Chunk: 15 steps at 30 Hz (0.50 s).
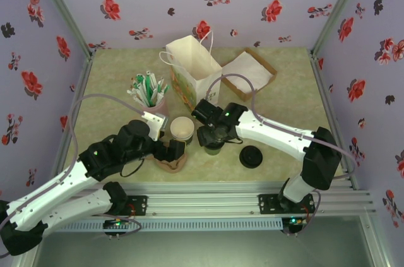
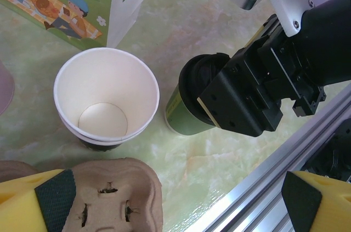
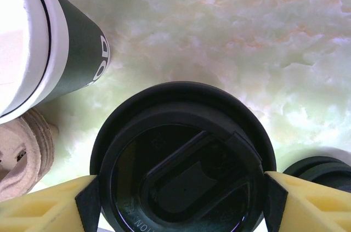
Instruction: Pack the takeout coffee
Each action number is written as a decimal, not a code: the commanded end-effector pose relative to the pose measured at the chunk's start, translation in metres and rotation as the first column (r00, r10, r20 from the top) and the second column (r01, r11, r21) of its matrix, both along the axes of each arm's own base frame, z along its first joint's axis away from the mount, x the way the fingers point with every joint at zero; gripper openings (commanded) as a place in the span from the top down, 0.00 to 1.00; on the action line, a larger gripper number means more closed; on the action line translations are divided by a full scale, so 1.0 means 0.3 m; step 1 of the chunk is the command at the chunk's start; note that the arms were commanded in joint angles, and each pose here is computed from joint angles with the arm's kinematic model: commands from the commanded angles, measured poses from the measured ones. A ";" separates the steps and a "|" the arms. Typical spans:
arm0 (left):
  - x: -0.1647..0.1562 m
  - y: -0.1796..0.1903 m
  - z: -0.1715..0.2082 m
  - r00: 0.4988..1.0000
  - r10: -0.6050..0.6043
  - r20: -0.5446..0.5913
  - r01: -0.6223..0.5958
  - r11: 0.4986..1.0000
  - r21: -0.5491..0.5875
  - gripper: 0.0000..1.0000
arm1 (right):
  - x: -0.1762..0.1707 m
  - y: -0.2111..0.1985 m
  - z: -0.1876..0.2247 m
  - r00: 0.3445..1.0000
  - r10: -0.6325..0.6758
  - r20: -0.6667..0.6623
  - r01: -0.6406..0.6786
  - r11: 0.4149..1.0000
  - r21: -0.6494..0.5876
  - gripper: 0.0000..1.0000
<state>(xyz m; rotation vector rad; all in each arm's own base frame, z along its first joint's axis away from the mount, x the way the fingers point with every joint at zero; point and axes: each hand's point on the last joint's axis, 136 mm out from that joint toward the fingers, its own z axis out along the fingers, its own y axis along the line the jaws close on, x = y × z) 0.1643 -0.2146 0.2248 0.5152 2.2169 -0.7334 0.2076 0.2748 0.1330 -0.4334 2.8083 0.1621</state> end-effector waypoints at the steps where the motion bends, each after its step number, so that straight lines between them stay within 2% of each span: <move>1: 0.009 -0.008 0.005 1.000 -0.002 0.007 0.002 1.000 -0.013 0.01 | -0.024 -0.048 -0.022 0.999 -0.006 -0.031 0.003 0.995 -0.097 0.24; 15: 0.015 -0.025 0.015 1.000 -0.011 0.002 0.011 1.000 -0.010 0.01 | -0.015 -0.016 0.051 1.000 0.012 0.002 -0.012 1.000 -0.017 0.17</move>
